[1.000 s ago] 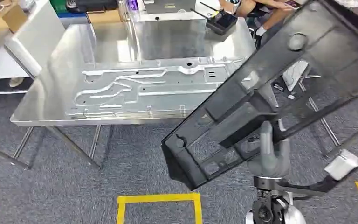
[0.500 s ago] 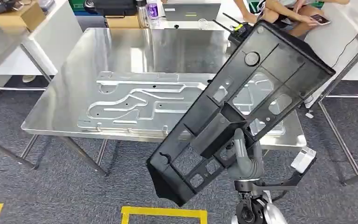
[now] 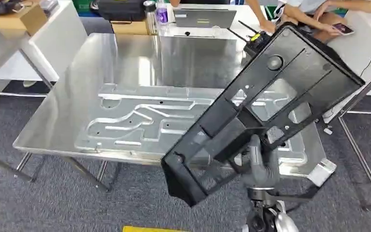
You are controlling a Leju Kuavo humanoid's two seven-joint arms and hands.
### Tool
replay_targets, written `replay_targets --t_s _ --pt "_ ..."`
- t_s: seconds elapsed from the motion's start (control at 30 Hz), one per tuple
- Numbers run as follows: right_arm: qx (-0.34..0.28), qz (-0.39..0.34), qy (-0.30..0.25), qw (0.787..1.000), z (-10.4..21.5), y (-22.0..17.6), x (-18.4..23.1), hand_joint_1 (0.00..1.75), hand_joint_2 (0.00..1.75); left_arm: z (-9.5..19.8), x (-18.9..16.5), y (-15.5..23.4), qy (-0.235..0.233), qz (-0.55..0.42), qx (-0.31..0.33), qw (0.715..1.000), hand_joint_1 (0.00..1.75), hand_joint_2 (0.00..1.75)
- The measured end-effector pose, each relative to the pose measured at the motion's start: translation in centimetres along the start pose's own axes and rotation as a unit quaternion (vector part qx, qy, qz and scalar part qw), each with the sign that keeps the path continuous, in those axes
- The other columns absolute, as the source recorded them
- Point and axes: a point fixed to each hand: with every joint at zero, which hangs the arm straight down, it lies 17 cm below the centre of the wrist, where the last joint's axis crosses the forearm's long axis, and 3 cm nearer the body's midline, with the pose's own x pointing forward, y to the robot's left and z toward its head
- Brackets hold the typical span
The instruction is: Take the parts from the cabinet and place them on the table.
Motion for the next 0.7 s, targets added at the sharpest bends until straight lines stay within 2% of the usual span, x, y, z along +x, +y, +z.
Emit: replay_targets --t_s 0.27,0.33,0.4,0.5,0.57,0.63,0.7 --pt "-0.005 0.016 -0.021 1.0 -0.3 -0.2 1.7 1.75 1.75 -0.5 1.1 1.9 -0.007 0.017 0.027 0.999 0.0 1.75" --pt "-0.012 0.056 -0.021 0.998 -0.6 -0.9 2.1 1.75 1.75 -0.5 0.8 1.7 -0.001 0.011 0.023 1.0 0.0 1.75" --pt "-0.026 0.132 -0.02 0.991 -1.6 -2.2 3.3 1.75 1.75 -0.6 1.0 1.9 -0.002 0.004 0.022 1.0 0.0 1.75" --pt "-0.052 0.263 -0.008 0.963 -5.6 -4.5 6.7 1.75 1.75 -0.7 1.3 2.1 -0.003 -0.007 0.02 1.0 0.0 1.75" --pt "-0.05 0.333 -0.023 0.941 -8.7 -5.0 10.6 1.75 1.75 -0.7 1.3 2.0 -0.002 -0.005 0.02 1.0 0.0 1.75" --pt "-0.053 0.415 -0.045 0.907 -11.0 -5.0 13.9 1.75 1.75 -0.6 1.2 1.9 -0.001 0.02 0.021 1.0 0.0 1.75" --pt "-0.055 0.508 -0.047 0.858 -13.2 -5.2 16.1 1.75 1.75 -0.4 1.3 1.3 -0.009 0.092 0.02 0.996 0.0 1.75"
